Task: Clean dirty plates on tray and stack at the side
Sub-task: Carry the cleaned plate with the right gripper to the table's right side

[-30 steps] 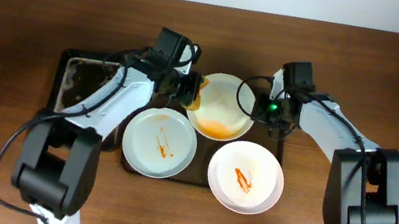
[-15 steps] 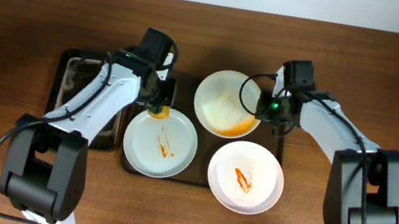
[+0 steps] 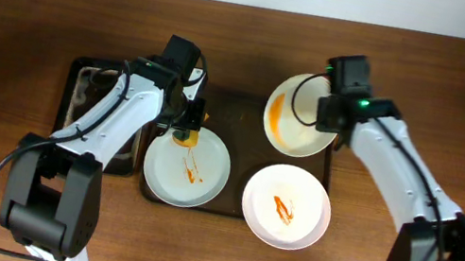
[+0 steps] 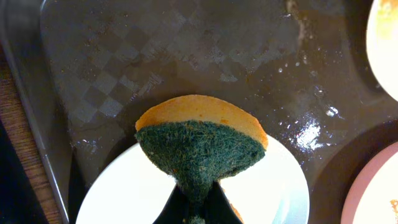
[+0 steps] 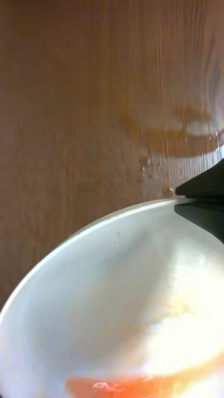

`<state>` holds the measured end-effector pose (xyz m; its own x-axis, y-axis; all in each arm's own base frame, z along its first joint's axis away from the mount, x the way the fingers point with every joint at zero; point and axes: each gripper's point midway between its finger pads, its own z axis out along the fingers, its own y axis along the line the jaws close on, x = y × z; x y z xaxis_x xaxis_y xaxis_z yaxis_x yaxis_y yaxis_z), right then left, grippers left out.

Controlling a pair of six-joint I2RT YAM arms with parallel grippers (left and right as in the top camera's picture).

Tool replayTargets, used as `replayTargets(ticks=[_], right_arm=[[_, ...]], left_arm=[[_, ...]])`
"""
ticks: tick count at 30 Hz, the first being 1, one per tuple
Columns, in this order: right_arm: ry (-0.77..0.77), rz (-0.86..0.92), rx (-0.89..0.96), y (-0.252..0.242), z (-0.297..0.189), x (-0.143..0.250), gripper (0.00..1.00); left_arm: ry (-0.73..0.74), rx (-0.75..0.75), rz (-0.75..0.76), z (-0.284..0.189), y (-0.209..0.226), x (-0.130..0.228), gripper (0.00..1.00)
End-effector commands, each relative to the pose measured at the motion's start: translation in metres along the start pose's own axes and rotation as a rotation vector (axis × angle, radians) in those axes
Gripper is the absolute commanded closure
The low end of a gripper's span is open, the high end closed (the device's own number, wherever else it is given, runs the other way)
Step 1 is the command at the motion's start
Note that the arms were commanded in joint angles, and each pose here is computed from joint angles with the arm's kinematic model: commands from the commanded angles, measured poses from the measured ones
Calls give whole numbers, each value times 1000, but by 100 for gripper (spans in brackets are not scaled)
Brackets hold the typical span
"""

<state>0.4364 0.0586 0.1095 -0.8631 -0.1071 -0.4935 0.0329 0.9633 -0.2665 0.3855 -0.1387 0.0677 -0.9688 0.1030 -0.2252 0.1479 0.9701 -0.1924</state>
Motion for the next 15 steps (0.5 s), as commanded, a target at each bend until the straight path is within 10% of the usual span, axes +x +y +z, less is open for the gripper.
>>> replayTargets(ticks=[1, 15], right_arm=[[-153, -79, 250, -5, -44, -25, 96], [-252, -10, 384, -14, -69, -37, 96]], left_arm=[[-19, 6, 22, -9, -2, 0, 100], [-20, 7, 22, -9, -2, 0, 100]])
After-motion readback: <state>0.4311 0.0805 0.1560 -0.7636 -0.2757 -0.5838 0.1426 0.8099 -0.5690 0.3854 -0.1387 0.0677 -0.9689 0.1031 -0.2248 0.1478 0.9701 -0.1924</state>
